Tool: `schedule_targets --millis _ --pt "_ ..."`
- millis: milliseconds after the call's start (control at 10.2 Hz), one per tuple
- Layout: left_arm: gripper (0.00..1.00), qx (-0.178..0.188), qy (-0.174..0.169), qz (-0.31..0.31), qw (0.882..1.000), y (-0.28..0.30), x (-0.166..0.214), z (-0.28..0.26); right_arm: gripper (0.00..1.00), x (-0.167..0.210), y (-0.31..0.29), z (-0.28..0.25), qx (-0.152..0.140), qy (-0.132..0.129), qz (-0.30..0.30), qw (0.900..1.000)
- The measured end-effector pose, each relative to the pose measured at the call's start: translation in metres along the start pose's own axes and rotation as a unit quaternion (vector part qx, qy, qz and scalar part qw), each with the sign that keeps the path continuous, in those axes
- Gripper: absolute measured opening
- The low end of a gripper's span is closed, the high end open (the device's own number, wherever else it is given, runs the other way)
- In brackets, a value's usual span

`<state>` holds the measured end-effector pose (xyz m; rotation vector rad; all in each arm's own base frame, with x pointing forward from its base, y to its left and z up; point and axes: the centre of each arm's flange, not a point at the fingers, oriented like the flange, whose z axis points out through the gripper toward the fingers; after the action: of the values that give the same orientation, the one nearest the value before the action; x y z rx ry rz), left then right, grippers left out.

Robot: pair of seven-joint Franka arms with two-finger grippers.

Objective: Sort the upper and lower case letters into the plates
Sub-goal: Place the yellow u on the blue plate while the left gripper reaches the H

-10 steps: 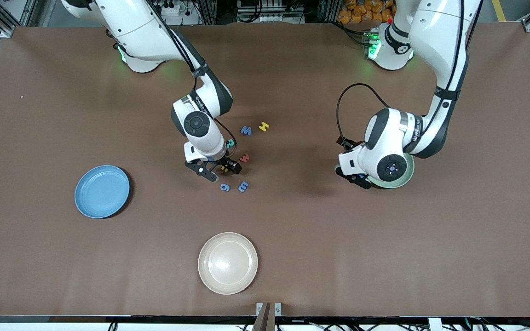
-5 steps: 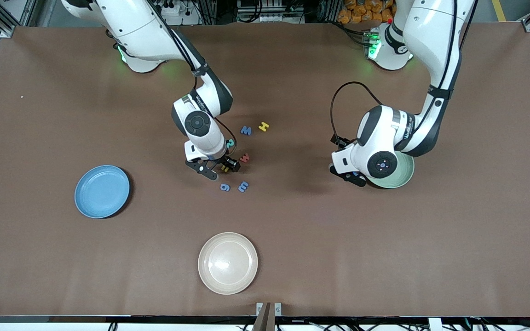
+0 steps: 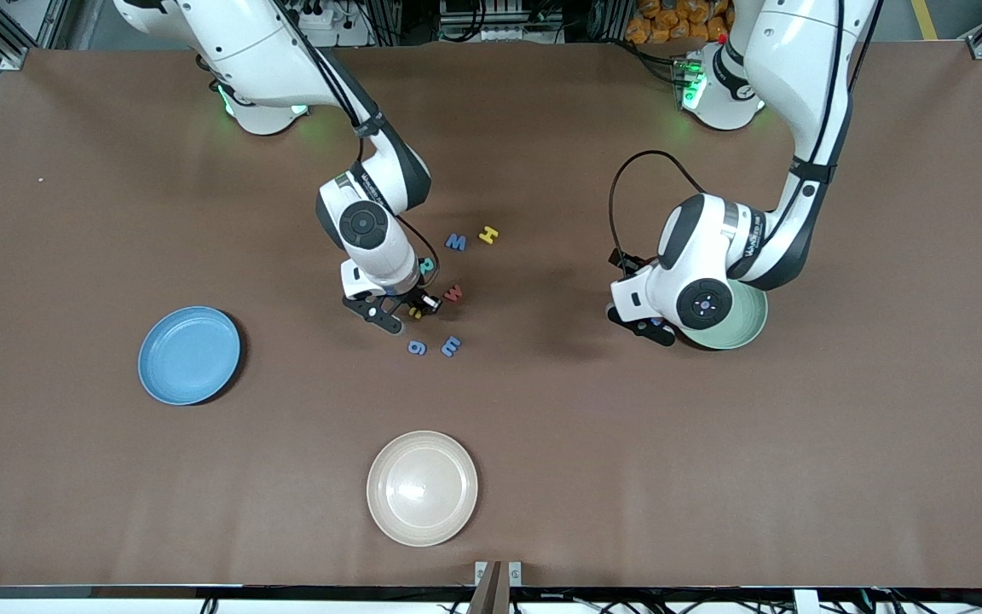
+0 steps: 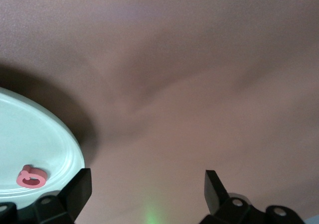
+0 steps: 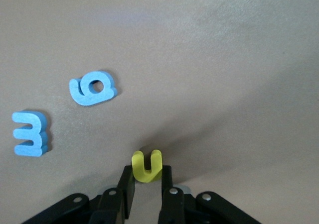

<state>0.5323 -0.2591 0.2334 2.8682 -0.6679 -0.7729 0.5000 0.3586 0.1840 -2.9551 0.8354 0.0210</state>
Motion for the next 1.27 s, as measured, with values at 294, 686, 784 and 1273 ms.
schedule_targets --millis 294,686,784,1273 --pt "1.00 0.002 0.003 0.002 1.000 0.005 0.001 -0.003 0.26 0.047 0.017 -0.033 0.001 0.003 -0.002 1.000" --pt "1.00 0.011 0.018 0.000 1.000 0.028 0.007 -0.009 0.26 0.157 0.103 -0.087 -0.028 -0.026 -0.032 0.999" --pt "1.00 0.013 0.026 0.003 1.000 0.032 0.009 -0.008 0.26 0.182 0.128 -0.091 -0.033 -0.030 -0.045 0.998" --pt "0.99 0.027 0.088 0.007 0.996 0.133 0.026 0.009 0.26 0.275 0.258 -0.098 -0.069 -0.042 -0.081 0.993"
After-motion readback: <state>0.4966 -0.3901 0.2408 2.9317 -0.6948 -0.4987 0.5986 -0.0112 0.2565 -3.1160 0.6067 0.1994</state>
